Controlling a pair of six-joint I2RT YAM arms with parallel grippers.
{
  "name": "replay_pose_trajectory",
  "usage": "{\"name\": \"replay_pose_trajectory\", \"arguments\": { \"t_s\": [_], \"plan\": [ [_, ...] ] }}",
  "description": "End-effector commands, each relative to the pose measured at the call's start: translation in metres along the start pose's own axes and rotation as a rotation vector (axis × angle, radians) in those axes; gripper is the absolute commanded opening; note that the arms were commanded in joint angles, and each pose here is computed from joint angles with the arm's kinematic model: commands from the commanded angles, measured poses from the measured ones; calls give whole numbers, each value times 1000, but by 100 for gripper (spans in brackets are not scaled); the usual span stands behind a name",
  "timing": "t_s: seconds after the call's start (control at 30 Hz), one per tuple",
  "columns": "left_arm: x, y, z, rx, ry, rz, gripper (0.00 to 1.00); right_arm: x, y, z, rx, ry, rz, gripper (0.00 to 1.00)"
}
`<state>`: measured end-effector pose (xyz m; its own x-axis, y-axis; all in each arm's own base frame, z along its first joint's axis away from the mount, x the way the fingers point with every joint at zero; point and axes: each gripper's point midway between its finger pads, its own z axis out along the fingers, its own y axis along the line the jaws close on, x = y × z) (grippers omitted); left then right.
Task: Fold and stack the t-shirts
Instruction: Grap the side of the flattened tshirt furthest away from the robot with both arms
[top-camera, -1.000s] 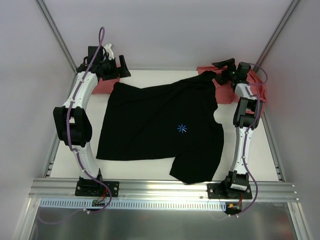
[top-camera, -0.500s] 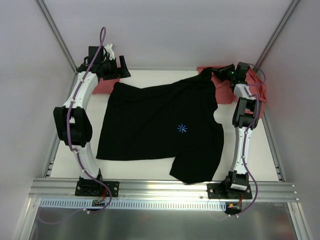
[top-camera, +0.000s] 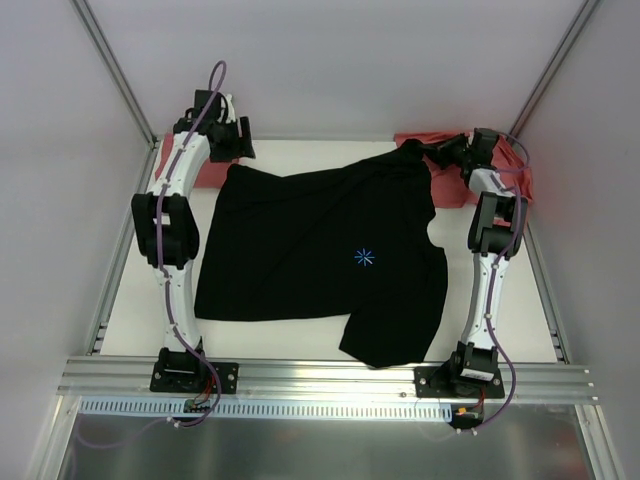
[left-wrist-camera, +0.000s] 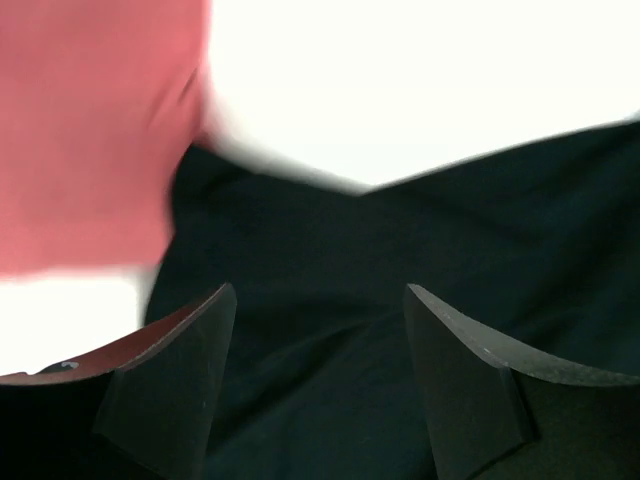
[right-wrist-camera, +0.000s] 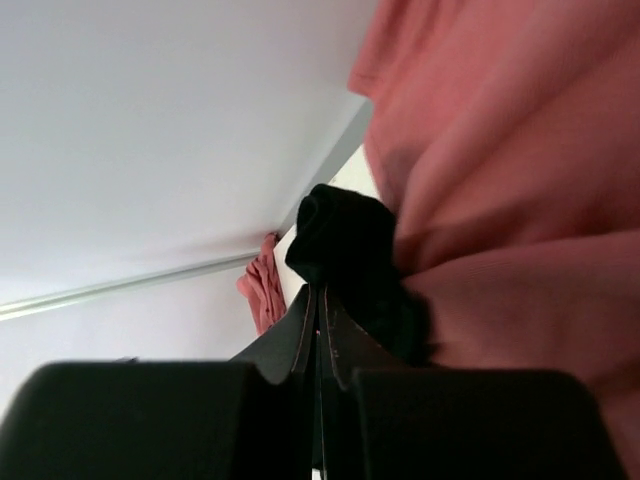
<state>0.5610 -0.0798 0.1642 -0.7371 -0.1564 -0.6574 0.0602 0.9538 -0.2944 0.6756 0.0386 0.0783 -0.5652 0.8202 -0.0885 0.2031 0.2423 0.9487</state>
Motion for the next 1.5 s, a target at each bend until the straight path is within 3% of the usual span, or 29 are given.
{"name": "replay_pose_trajectory", "arguments": {
  "t_s": [0.0,0.23,0.5,0.73,1.2,1.3,1.47],
  "plan": [
    [37,43,-4,-229,140,50,70,-2,83,-30,-123,1,-128,0],
    [59,62,21,-289,213,51,70,1,88,-35,-121,24,-124,0],
    [61,68,36,-305,206,58,71,2,89,-39,-120,39,-125,0],
    [41,65,46,-291,99,97,72,6,84,-38,-116,59,-115,0],
    [39,58,70,-225,79,85,71,8,78,-37,-104,70,-105,0],
    [37,59,72,-224,80,97,69,9,77,-37,-101,71,-102,0],
    [39,62,74,-237,84,103,57,6,79,-38,-106,63,-101,0]
  ]
}}
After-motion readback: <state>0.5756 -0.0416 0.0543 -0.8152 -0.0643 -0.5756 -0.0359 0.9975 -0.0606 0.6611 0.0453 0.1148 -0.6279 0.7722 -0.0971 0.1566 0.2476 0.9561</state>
